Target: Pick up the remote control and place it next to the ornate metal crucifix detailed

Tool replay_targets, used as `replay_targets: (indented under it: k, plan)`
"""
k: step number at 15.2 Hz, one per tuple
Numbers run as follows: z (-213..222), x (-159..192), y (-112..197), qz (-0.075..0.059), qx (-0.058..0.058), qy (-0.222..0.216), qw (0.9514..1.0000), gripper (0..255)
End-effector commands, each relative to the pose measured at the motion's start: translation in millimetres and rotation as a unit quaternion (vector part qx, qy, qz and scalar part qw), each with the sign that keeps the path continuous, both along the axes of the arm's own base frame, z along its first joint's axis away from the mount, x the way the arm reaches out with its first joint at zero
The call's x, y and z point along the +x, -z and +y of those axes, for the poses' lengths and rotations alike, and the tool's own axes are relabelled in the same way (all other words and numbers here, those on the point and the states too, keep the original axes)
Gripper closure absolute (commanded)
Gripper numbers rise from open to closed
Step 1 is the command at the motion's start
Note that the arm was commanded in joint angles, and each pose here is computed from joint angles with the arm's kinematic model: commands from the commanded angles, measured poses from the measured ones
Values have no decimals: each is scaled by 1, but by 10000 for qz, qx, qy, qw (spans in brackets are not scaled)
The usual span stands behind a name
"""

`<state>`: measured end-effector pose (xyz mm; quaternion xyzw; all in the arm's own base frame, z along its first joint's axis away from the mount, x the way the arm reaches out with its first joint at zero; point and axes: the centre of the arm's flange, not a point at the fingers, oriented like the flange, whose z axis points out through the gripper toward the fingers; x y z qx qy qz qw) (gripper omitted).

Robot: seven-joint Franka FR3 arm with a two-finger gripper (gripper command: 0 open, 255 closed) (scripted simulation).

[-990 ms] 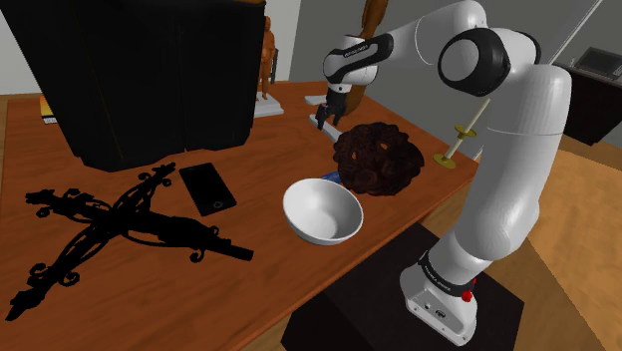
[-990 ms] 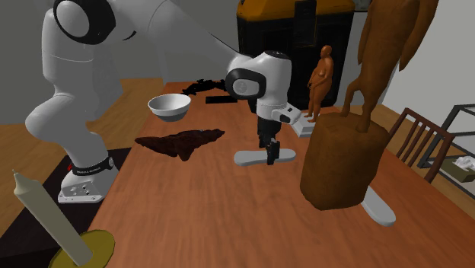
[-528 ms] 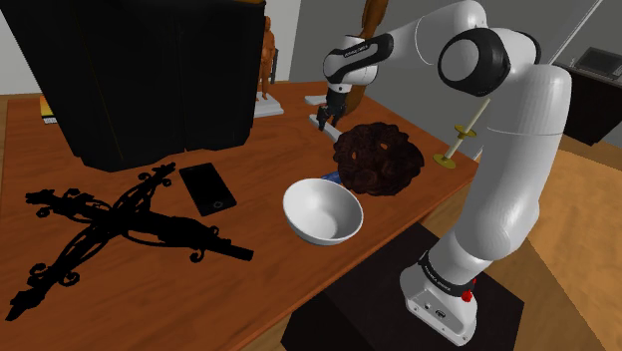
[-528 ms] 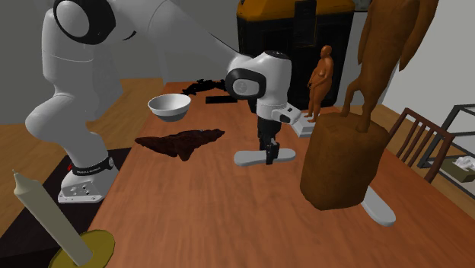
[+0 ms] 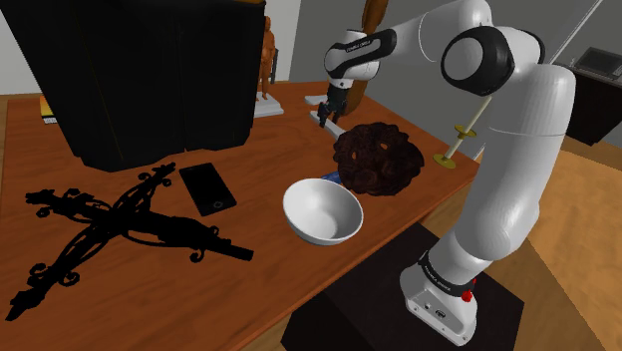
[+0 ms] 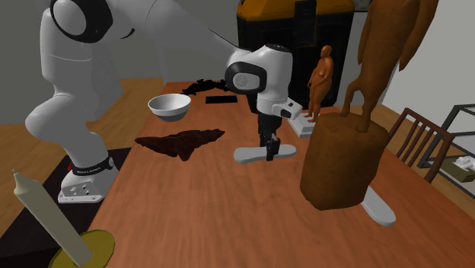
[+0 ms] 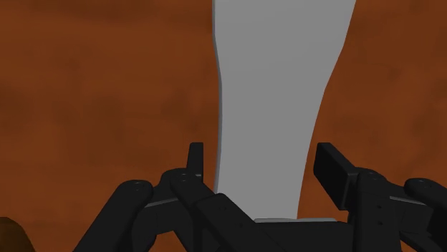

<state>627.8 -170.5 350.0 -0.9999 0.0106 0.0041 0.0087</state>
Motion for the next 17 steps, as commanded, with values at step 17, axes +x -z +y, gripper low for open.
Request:
replay_targets:
  k: [17]
  plan:
    - [0,0,-94,-1,0,0,10000,255]
